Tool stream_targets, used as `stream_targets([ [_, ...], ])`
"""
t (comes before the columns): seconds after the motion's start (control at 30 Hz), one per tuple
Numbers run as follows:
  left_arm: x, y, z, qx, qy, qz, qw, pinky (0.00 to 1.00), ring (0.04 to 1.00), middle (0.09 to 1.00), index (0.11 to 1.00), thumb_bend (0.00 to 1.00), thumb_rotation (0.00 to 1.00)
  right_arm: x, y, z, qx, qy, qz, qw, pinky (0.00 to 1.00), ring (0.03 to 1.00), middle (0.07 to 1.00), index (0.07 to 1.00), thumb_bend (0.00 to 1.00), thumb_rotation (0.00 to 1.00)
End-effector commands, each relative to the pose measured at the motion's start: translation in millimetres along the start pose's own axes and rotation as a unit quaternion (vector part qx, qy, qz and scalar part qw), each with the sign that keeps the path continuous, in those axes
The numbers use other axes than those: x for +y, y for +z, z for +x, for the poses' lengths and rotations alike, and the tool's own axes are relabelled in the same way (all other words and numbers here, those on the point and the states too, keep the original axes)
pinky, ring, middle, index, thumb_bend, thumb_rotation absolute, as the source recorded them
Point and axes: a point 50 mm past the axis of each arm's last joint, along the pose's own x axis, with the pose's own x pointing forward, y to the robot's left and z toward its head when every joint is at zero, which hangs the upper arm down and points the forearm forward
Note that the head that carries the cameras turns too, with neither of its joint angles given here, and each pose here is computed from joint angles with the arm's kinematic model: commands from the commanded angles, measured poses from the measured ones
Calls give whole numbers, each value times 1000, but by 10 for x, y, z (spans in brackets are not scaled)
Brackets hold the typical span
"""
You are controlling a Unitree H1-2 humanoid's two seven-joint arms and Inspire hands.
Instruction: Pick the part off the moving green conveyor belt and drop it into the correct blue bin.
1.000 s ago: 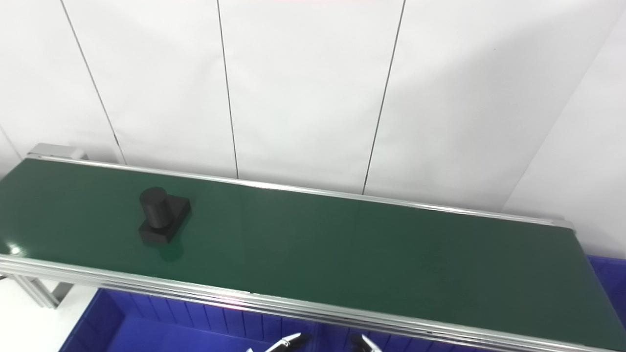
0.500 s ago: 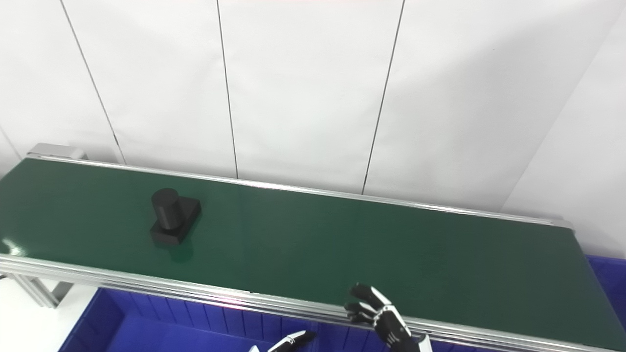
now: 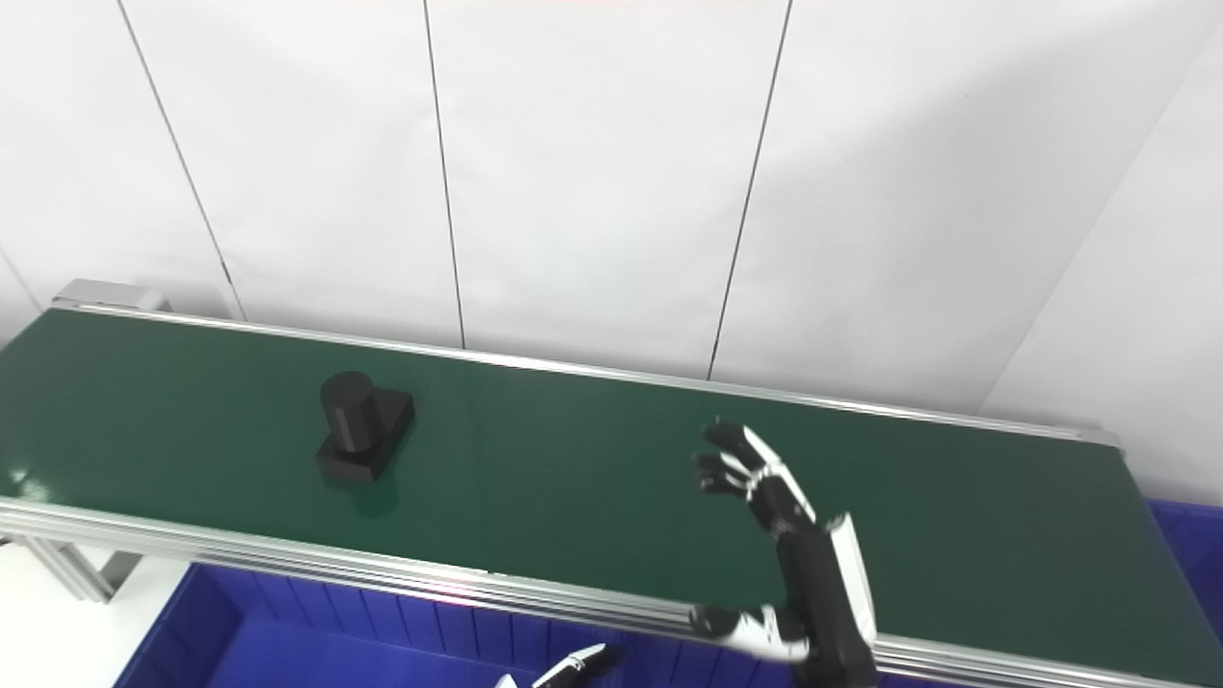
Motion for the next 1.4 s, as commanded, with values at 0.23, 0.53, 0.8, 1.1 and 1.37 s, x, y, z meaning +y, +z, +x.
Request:
stream_targets([
  [0.23,17,125,129,-40,5,-5,999,833,842,854,839,868,983,59,-68,622,-45,-26,2,999,678,723,781,843,951,493],
  [0.53,-8,132,134,-42,4,-4,999,831,837,847,835,846,977,121,-336,924,-11,-19,-27,999,702,762,802,834,945,476],
  [0.8,-35,150,149,-47,3,-2,999,830,837,849,838,847,976,166,-534,1129,17,3,-47,999,684,783,839,849,981,516],
  [1.1,-65,157,129,-49,-1,-2,999,821,830,843,833,841,963,201,-614,1295,28,20,-73,997,644,762,837,843,969,493],
  [1.37,-67,157,110,-48,-5,-6,999,824,834,847,839,857,965,253,-640,1404,48,30,-81,995,643,744,842,841,971,446],
])
